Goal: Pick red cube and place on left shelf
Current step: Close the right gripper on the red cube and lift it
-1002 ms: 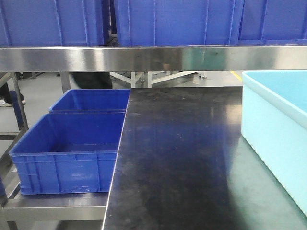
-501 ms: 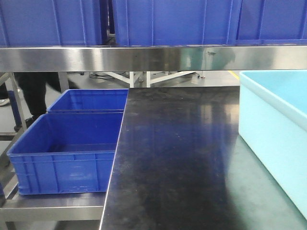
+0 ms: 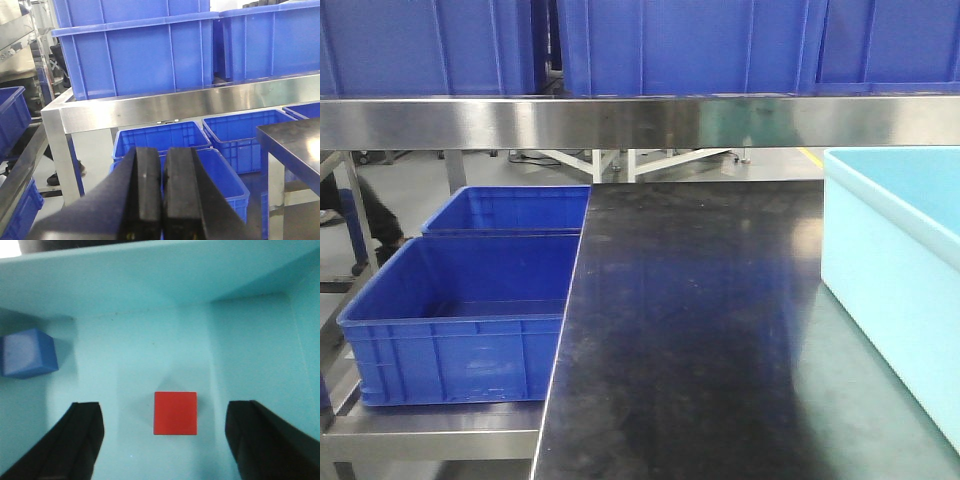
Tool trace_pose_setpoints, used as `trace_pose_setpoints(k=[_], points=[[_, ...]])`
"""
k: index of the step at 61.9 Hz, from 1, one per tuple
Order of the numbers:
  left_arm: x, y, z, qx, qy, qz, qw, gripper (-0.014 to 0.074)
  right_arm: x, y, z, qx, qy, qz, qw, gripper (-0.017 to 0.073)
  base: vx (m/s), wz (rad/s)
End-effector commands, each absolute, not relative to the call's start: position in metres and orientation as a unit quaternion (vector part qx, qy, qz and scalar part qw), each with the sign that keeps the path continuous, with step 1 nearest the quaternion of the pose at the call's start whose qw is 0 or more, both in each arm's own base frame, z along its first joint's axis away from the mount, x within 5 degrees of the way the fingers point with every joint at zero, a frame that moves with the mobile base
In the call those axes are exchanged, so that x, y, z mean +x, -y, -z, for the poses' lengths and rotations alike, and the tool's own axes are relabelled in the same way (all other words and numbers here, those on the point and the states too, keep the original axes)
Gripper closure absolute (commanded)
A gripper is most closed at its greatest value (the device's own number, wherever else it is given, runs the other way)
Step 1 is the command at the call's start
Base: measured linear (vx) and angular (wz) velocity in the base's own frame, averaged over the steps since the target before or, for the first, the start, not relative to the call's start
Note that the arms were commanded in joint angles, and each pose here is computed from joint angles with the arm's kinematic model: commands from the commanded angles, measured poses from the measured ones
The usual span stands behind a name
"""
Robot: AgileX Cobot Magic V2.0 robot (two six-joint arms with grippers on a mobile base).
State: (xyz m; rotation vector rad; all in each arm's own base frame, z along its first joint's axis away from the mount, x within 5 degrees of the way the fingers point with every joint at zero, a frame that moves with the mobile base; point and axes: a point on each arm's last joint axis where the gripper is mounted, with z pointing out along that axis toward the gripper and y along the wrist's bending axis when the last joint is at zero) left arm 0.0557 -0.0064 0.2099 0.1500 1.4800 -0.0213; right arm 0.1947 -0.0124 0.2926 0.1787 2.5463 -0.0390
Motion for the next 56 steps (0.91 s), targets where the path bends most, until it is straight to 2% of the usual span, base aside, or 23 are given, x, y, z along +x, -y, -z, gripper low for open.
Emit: trace_pose_setpoints(k=[1,56], points=[[0.057,0.006,-0.21,0.064,-0.654,0.013,0.754,0.0488,0.201,0.015,-0.304,0.055,-0.946,0.032,0.316,-0.0052,0.0,0.0],[0.057,0.006,-0.21,0.064,-0.654,0.013,0.754,0.0488,0.237,0.016,-0.224,0.048,-0.981,0.034,0.184,-0.0052,0.0,0.0]])
